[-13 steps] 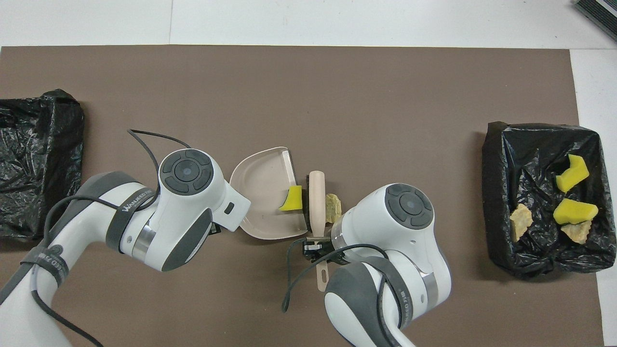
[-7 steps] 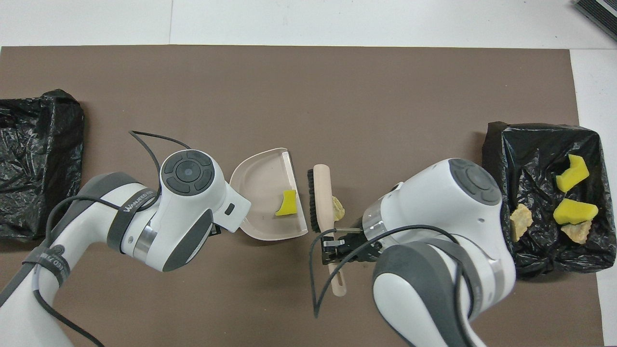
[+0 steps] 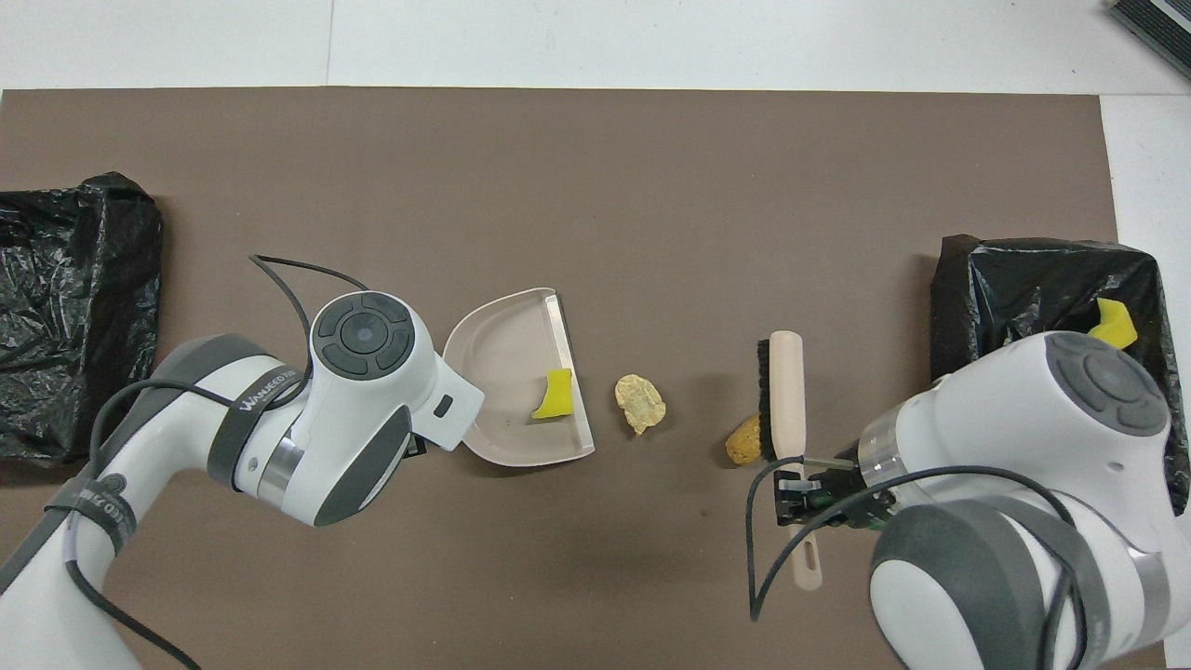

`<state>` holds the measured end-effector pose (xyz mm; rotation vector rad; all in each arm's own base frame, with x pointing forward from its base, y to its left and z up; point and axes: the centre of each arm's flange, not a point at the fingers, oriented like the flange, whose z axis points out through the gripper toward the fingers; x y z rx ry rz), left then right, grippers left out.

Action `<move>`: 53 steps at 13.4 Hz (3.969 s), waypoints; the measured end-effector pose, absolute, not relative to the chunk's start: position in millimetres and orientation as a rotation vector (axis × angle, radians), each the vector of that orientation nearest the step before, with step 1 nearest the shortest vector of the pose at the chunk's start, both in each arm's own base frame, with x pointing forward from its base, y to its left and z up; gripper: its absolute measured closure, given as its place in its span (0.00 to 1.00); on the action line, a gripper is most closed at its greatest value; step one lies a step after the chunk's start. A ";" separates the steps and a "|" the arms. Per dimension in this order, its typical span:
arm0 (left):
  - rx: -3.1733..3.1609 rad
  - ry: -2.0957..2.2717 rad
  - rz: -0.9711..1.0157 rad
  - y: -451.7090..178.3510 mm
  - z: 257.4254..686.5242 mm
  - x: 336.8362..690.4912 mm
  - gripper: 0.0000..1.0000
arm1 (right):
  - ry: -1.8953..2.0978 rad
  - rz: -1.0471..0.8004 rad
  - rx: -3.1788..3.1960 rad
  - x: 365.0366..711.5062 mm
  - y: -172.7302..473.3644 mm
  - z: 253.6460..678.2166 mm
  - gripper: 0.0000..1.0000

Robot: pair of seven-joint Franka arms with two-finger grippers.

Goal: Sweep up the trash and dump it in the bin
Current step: 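Pull the brush back behind the bread scraps with the right gripper, then sweep the bread scraps into the dustpan with the right gripper's brush, then release the brush onto the table and withdraw the right gripper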

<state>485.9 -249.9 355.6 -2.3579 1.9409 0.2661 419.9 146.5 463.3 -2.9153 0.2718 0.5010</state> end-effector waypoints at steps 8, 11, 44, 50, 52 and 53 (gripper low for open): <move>-2.333 1.962 0.308 -266.1 355.4 473.0 0.67 | 0.696 0.521 -2.983 335.8 127.6 415.0 0.74; -2.345 1.937 0.334 -272.0 356.1 467.3 0.67 | 0.725 0.448 -3.002 324.2 146.2 384.1 0.74; -2.278 2.036 0.279 -261.5 354.2 476.1 0.67 | 0.049 0.470 -2.511 421.9 358.4 397.3 0.74; -2.221 2.109 0.254 -254.5 353.1 481.3 0.67 | 0.001 0.429 -2.593 436.0 304.2 444.5 0.74; -2.204 2.131 0.243 -248.9 352.0 484.4 0.67 | -0.019 0.390 -2.679 437.7 285.9 456.2 0.74; -2.200 2.137 0.242 -245.1 351.8 486.4 0.67 | -0.022 0.372 -2.737 436.9 280.5 459.3 0.74</move>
